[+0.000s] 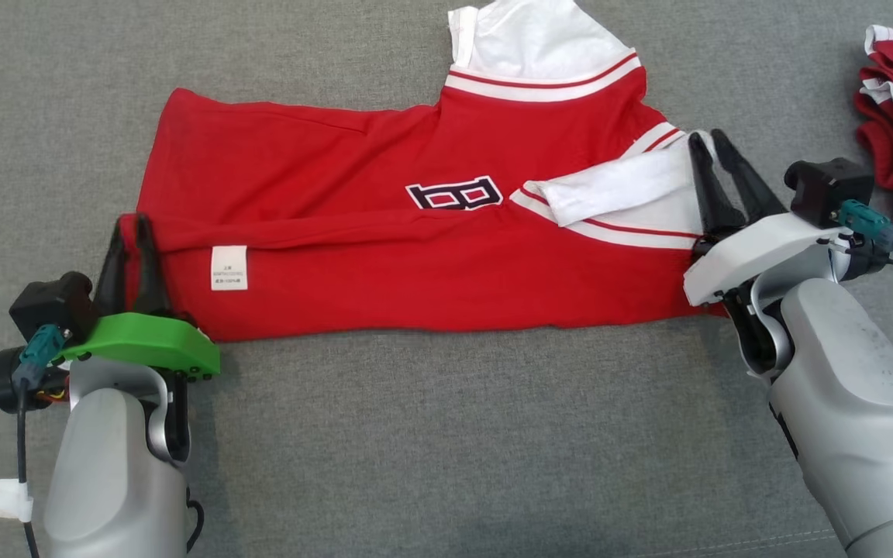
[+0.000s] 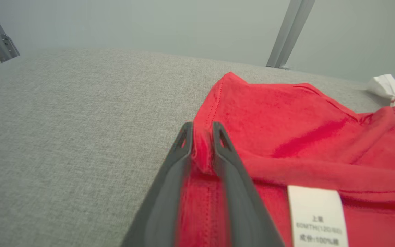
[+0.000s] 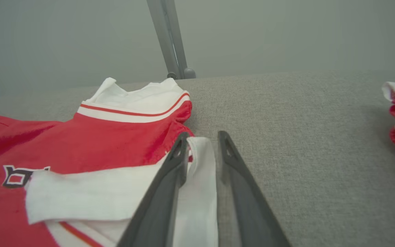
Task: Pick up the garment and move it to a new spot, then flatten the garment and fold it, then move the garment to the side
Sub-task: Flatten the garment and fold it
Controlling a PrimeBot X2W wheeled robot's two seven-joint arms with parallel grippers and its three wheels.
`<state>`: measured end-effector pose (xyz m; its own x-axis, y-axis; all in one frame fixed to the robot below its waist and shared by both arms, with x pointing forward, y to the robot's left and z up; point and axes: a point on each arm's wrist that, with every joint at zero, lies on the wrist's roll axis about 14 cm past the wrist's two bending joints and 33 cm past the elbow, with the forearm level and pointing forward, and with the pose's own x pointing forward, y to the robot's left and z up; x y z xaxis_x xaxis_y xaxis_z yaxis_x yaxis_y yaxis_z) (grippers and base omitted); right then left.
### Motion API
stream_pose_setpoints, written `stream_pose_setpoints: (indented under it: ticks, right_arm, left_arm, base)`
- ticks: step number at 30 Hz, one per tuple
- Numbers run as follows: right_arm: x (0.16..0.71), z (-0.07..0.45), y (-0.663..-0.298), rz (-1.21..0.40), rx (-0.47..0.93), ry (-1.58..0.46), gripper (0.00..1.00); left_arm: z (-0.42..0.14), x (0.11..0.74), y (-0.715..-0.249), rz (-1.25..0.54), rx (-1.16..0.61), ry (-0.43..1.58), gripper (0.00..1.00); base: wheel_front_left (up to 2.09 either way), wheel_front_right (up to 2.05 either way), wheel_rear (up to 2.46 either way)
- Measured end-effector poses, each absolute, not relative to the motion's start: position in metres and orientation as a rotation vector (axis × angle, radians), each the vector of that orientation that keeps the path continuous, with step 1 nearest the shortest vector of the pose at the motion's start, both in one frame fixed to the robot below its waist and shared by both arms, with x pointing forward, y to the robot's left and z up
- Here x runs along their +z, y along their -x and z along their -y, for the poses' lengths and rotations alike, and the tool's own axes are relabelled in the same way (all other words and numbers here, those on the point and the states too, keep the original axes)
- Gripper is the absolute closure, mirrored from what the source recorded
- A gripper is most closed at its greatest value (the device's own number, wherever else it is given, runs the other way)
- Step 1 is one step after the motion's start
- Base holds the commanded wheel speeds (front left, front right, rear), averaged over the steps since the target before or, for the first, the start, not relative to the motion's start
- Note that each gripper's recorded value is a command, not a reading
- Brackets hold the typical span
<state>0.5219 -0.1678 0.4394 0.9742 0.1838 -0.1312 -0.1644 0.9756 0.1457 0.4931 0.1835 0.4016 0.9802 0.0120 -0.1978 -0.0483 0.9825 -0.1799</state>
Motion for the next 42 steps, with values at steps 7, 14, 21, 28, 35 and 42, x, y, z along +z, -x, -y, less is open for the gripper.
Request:
stream_pose_setpoints:
  ticks: [7, 14, 21, 28, 35, 42]
  right_arm:
    - [0.474, 0.179, -0.517, -0.033, 0.137, -0.143, 0.00]
    - [0.440, 0.174, -0.460, -0.135, 0.125, -0.183, 0.00]
    - [0.417, 0.173, -0.427, -0.220, 0.102, -0.209, 0.00]
    - [0.396, 0.174, -0.421, -0.287, 0.092, -0.210, 0.00]
    - [0.390, 0.163, -0.427, -0.310, 0.117, -0.220, 1.00]
    - [0.393, 0.161, -0.430, -0.302, 0.132, -0.224, 1.00]
  left_arm:
    - [-0.190, 0.436, -0.493, -0.095, 0.054, 0.176, 0.00]
    - [-0.193, 0.421, -0.451, -0.155, 0.078, 0.177, 0.00]
    - [-0.185, 0.413, -0.434, -0.192, 0.068, 0.191, 0.00]
    - [-0.183, 0.409, -0.432, -0.204, 0.068, 0.193, 0.00]
    - [-0.188, 0.404, -0.429, -0.220, 0.081, 0.190, 0.00]
    - [-0.191, 0.391, -0.430, -0.260, 0.094, 0.200, 0.00]
  base:
    - [0.00, 0.00, 0.00]
    - [0.00, 0.00, 0.00]
    - [0.00, 0.00, 0.00]
    - [0.00, 0.00, 0.00]
    - [0.00, 0.00, 0.00]
    - [0.00, 0.00, 0.00]
